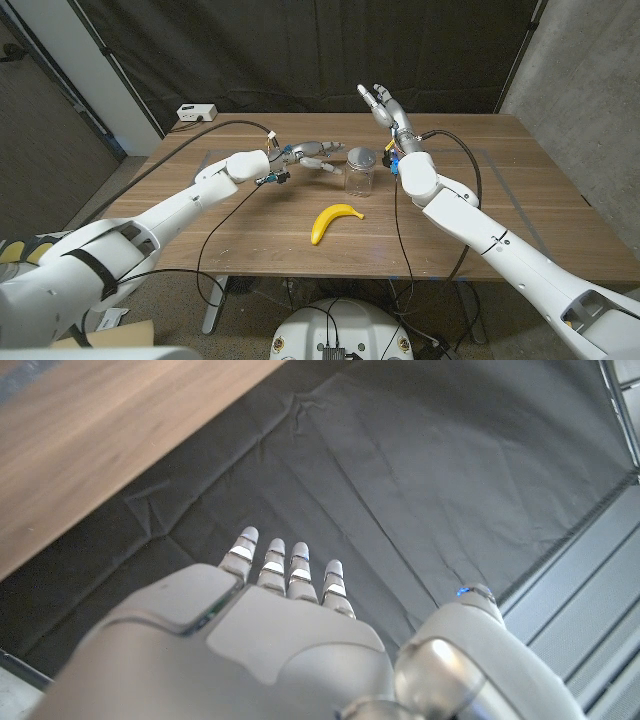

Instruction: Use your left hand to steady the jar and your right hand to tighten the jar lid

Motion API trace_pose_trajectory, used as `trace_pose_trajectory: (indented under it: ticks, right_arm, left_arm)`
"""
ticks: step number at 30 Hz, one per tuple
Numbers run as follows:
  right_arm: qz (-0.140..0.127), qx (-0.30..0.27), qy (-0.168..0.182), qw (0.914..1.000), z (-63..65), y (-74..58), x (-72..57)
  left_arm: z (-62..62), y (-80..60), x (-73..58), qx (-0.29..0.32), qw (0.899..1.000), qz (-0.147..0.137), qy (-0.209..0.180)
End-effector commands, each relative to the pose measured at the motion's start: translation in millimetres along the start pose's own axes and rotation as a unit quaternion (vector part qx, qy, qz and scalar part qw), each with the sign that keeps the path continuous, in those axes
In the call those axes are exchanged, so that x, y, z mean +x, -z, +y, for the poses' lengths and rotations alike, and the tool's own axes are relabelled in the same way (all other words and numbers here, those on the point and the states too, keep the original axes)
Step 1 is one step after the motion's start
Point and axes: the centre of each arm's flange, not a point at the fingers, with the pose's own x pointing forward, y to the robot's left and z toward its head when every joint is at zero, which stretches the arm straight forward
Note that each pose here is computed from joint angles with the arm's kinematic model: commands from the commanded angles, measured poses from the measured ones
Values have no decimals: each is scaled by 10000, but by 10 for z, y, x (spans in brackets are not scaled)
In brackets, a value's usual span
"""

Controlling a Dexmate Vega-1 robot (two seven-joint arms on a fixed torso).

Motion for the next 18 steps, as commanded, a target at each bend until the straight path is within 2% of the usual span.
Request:
trace_pose_trajectory:
  ticks: [1,5,10,18]
  right_arm:
    - [-538,467,77,9974,-113,13,0]
    - [-546,783,-12,9954,-170,65,26]
    - [-516,1136,-122,9921,-236,143,50]
    - [-443,1467,-257,9879,-332,316,103]
  left_arm:
    - [131,-85,-205,-173,9990,-96,-393]
    - [206,-112,-365,-396,9947,-233,-925]
    - [280,-131,-562,-744,9879,-338,-1318]
    - [280,-49,-846,-1463,9592,-626,-2335]
